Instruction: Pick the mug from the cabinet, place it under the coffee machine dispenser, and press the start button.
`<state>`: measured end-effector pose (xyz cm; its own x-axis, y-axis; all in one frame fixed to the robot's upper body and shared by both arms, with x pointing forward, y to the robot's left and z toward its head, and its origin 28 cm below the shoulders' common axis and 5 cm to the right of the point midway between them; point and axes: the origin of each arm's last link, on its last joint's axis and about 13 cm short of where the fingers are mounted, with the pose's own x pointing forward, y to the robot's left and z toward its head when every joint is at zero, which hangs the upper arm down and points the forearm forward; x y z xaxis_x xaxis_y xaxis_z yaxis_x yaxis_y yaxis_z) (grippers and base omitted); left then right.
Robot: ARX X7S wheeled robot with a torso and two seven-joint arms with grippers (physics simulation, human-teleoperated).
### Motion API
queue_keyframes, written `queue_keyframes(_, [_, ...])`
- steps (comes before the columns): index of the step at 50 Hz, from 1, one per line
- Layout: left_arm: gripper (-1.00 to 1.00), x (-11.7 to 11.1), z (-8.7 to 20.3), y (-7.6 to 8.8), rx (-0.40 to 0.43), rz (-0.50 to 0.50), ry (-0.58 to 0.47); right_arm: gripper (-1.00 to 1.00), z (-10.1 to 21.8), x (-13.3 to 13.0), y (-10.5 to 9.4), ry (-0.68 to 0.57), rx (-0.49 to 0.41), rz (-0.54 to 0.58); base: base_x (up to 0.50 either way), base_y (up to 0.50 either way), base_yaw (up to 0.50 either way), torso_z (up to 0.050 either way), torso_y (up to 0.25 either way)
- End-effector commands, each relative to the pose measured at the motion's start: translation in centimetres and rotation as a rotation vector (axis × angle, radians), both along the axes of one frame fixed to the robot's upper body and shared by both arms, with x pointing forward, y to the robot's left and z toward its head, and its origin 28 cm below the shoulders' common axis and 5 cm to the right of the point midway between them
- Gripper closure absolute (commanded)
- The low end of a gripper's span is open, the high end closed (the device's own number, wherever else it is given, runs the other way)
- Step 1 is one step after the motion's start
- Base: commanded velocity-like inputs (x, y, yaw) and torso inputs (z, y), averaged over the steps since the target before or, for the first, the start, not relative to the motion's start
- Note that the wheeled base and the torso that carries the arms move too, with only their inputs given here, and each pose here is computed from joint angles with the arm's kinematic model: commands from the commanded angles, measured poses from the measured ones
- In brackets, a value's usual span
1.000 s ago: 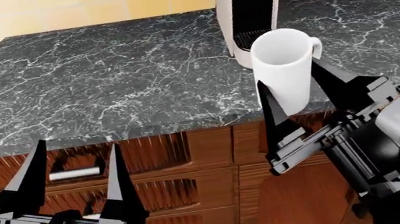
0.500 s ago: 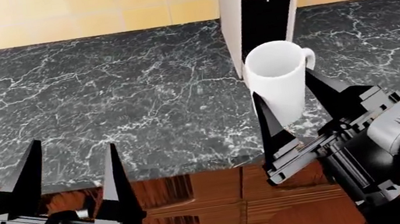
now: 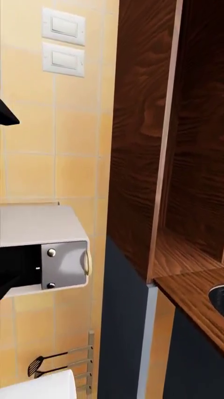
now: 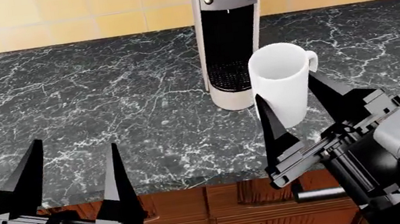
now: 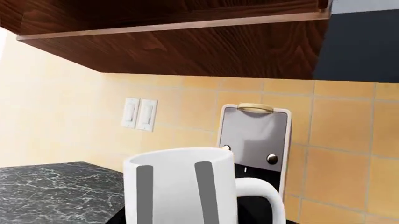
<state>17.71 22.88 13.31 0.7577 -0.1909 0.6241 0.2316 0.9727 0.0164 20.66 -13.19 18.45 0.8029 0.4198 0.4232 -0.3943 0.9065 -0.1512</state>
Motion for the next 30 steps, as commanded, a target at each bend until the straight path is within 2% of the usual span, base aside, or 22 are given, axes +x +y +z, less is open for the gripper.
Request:
queue_keyframes(1, [-1.0, -0.08, -0.08, 0.07, 0.0, 0.003, 0.002, 1.0, 0.01, -0.29, 0.2, -0.014, -0.009, 0.016, 0.0, 0.0, 0.0, 0.0, 0.0])
queue_keyframes(6, [-1.0, -0.11, -0.07, 0.07, 0.0, 0.004, 0.003, 1.0, -0.6, -0.42, 0.34, -0.012, -0.014, 0.03, 0.04, 0.0, 0.0, 0.0, 0.002])
queue_keyframes(30, [-1.0, -0.14, 0.01, 0.08, 0.002, 0.004, 0.0, 1.0, 0.13, -0.76, 0.09, -0.008, -0.01, 0.041, 0.27, 0.0, 0.0, 0.0, 0.0])
